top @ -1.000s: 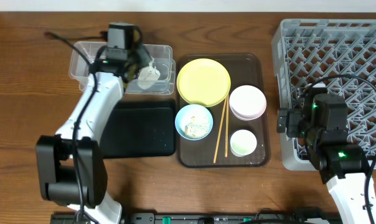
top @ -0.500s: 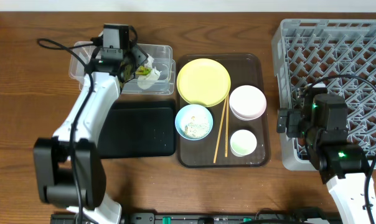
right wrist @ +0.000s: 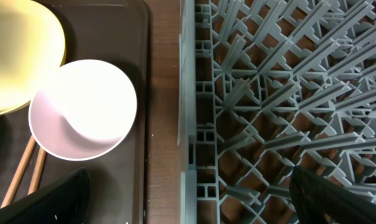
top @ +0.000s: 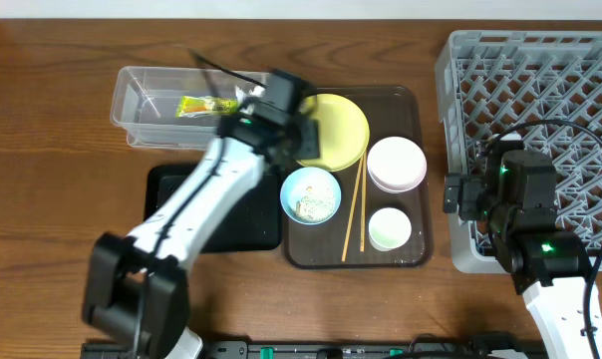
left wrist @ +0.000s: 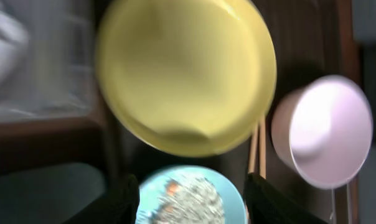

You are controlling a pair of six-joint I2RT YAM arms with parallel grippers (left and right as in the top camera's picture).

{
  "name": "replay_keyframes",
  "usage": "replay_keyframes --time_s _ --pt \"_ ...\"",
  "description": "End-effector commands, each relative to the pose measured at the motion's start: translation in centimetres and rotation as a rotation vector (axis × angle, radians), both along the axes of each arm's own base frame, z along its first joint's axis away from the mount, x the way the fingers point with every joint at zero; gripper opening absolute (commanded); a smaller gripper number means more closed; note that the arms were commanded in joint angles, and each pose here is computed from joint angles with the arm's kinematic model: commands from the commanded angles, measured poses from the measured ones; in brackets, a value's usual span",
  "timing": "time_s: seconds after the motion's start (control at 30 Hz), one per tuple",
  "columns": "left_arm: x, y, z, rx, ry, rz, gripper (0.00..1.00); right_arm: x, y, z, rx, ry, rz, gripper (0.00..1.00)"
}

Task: Sort waste into correct bins and load items into the dishwasher rack
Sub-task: 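Reach the left gripper to the light-blue rice bowl and grip its rim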

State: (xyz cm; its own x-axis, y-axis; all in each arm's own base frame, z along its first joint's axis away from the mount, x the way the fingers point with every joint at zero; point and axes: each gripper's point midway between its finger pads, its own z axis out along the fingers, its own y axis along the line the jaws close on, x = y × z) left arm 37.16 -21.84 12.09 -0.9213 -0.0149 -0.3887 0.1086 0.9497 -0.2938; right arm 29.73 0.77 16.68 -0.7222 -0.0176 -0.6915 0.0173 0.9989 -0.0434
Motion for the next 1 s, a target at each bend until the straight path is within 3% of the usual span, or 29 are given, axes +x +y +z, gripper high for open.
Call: replay_keyframes --time_s 0.0,0.4,0.67,0.97 --pt "-1.8 -2.5 -2.5 0.040 0.047 -0.103 0.57 0.4 0.5 1.0 -0.002 -0.024 0.020 0.99" --pt "-6.3 -6.5 -8.3 0.124 0.179 -0.229 0.49 0.4 0.5 1.0 -0.001 -0.021 0.020 0.99" --pt "-7.2 -6.8 -9.3 0.147 0.207 -0.249 0.22 0.4 0.5 1.0 -0.001 -0.021 0.020 0.99" --pt "-7.7 -5.9 -9.6 0.187 0.229 -0.241 0.21 0.4 0.5 1.0 -0.001 -0.021 0.020 0.99"
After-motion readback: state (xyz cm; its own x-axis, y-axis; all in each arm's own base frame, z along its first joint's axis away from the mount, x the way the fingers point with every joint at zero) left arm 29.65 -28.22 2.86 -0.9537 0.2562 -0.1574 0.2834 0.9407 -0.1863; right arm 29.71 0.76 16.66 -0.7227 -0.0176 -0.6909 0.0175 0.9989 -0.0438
